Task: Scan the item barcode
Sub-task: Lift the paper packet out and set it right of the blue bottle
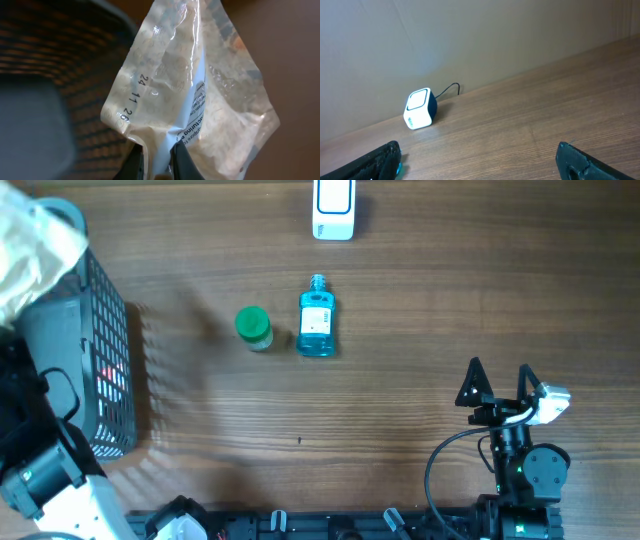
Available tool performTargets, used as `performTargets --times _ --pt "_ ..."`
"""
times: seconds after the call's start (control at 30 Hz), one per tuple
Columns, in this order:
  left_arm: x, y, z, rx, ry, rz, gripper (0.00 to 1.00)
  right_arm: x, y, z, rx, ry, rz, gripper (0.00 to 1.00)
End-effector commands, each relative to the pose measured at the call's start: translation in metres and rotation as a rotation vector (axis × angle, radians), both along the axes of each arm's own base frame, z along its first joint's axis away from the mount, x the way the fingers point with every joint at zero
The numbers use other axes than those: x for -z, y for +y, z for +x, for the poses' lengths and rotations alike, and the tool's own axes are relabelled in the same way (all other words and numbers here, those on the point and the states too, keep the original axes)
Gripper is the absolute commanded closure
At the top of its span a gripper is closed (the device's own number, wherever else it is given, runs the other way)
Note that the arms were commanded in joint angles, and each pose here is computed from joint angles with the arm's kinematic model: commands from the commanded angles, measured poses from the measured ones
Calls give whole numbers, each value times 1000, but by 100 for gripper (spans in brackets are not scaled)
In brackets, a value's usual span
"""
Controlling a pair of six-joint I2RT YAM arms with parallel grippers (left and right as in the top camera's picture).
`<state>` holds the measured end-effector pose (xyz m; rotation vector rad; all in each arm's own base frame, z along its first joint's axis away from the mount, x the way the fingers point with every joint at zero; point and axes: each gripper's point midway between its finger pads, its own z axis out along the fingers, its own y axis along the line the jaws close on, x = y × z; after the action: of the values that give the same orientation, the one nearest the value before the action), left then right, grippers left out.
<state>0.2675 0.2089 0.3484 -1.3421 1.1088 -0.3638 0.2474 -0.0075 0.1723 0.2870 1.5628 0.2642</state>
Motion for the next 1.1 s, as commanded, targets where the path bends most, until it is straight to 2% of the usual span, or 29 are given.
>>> performTargets --times 0.0,0.1,0.23,0.4,0.57,0.63,0.67,0.73,0.9,1.07 --pt "-59 -52 18 289 -160 89 96 -2 -2 0 13 -9 -9 0" --pt "-72 -86 30 454 -221 77 96 -2 -2 0 13 -9 -8 0" --pt "-57 -136 51 655 -183 25 96 -2 -2 0 13 -9 -9 0" --pt "-8 -217 66 925 9 40 96 -2 -2 0 13 -9 -9 0" --pt "59 -299 49 1187 276 41 96 -2 -2 0 13 -9 -9 0" --pt "89 -314 41 1198 416 62 96 -2 -2 0 13 -9 -9 0" --pt "115 -322 36 1174 539 97 96 -2 -2 0 13 -9 -8 0" --pt "140 -334 33 1167 641 148 96 -2 -2 0 13 -9 -9 0" --pt "198 -380 35 1218 812 255 96 -2 -2 0 13 -9 -9 0" --pt "260 -409 40 1250 949 238 96 -2 -2 0 13 -9 -9 0"
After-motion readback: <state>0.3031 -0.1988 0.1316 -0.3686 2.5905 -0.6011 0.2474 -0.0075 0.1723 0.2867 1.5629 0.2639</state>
